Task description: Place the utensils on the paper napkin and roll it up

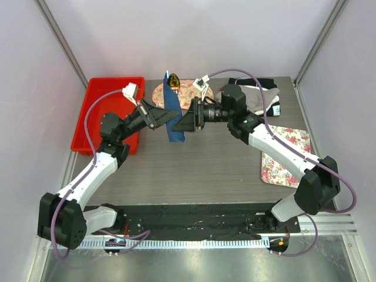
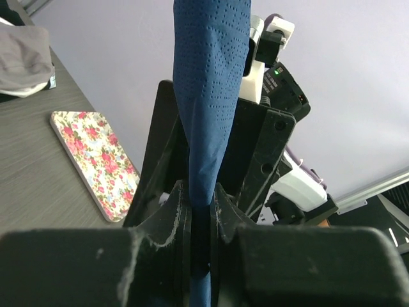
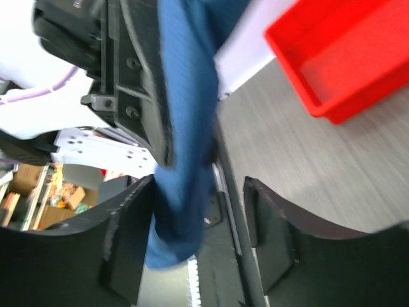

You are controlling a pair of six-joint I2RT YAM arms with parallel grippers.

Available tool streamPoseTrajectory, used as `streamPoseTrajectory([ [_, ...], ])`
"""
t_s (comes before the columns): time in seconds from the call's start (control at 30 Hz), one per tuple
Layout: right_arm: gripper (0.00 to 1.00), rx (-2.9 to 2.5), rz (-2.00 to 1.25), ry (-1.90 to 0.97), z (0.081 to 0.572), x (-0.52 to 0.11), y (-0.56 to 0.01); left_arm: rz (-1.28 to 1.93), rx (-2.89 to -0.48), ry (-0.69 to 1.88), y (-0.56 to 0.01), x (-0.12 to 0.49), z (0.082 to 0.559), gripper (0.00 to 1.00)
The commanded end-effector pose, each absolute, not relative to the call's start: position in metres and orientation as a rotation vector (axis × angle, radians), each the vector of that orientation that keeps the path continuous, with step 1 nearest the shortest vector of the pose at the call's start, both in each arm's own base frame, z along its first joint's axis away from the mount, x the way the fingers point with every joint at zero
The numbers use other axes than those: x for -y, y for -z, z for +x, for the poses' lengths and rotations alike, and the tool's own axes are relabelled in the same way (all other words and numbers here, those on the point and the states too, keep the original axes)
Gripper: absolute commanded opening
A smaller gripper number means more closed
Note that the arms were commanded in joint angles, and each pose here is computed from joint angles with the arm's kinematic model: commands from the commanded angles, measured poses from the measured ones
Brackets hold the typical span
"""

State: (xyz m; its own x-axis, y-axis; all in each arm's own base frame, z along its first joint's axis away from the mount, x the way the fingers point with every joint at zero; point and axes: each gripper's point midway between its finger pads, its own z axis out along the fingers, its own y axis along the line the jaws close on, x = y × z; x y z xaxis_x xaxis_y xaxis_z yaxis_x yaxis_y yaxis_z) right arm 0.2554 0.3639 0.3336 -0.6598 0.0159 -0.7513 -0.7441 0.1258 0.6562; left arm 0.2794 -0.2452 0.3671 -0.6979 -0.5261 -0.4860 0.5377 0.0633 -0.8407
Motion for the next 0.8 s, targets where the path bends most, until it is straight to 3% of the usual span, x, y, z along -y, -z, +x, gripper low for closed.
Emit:
streamPoseTrajectory([
  [0.0, 0.66, -1.725, -0.746, -1.482, 0.257, -0.336, -0.361, 0.083, -1.487, 1.737, -0.388, 0.242, 0.274, 0.0],
  [0.5, 0.55, -1.7, -0.706, -1.486, 0.273, -0.327, -0.383, 0.113, -1.495, 1.741, -0.382, 0.244, 0.272, 0.0],
  [0.77, 0.54, -1.632, -0.654, -1.527, 0.289, -0.334, -0.412, 0.123, -1.503, 1.749, -0.376, 0.246, 0.267, 0.0],
])
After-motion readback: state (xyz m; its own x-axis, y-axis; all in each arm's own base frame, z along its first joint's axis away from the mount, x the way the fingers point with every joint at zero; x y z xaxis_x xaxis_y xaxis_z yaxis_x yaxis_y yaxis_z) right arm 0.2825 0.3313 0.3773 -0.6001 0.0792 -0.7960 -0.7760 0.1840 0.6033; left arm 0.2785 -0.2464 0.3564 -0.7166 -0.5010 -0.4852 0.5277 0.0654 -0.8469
